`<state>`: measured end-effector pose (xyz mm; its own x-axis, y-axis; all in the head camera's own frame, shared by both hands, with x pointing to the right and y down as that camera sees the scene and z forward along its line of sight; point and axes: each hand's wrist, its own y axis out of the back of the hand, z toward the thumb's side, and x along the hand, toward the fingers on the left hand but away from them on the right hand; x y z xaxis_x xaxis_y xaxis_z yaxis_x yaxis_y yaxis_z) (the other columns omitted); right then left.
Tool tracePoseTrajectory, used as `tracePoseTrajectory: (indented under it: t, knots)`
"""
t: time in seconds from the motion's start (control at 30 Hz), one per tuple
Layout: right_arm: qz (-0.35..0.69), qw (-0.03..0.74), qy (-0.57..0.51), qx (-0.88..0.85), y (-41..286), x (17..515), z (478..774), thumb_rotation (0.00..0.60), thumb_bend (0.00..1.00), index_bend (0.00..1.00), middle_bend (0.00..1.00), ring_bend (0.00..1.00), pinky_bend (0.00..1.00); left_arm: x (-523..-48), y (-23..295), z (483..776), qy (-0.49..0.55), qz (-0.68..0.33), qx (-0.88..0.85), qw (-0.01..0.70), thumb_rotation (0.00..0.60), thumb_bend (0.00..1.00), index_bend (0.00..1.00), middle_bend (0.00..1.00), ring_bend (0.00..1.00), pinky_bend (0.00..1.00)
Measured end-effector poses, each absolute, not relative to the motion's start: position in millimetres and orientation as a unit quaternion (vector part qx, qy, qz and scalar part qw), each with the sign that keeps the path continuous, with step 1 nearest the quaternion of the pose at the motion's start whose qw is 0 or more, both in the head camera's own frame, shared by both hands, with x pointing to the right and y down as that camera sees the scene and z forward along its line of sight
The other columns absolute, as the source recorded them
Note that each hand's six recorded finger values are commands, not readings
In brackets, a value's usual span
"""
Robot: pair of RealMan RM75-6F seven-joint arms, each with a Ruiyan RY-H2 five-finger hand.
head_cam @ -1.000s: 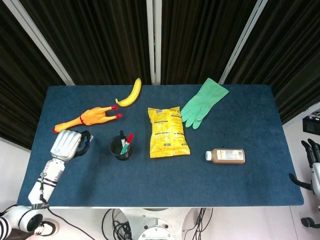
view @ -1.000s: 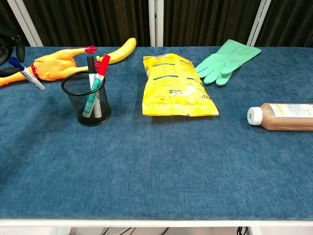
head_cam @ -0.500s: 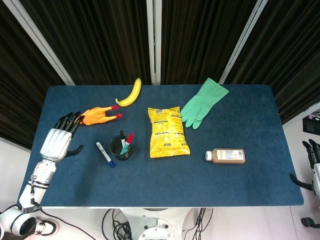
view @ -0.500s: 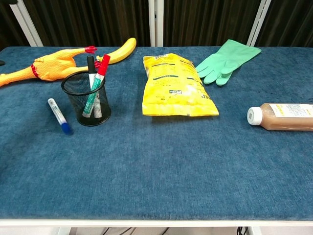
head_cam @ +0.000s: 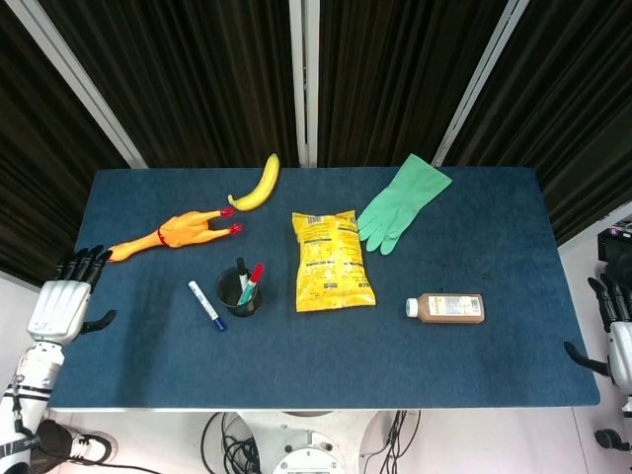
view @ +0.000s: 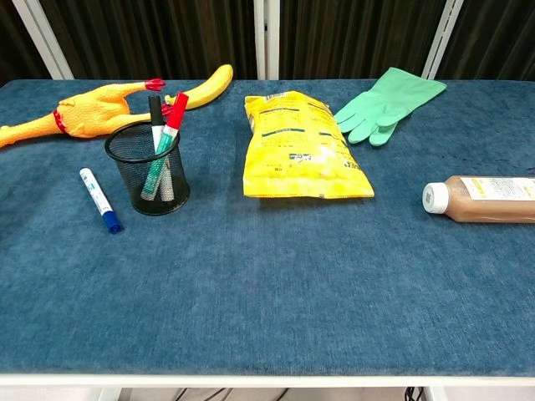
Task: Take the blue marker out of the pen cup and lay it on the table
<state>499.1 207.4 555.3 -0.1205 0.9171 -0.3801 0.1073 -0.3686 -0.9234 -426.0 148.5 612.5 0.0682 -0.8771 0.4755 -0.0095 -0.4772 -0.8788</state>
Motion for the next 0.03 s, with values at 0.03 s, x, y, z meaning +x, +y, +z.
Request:
tracePoseTrajectory:
  t: [0.03]
  knots:
    - [0.597, 0.339, -0.449, -0.572, 207.1, 497.7, 556.2, 0.600, 0.13, 0.00, 0.00, 0.00, 0.00, -427.4, 149.8, 612.3, 0.352, -0.587, -0.627, 0.371, 0.600, 0.21, 0.00, 0.00, 0.00, 0.05]
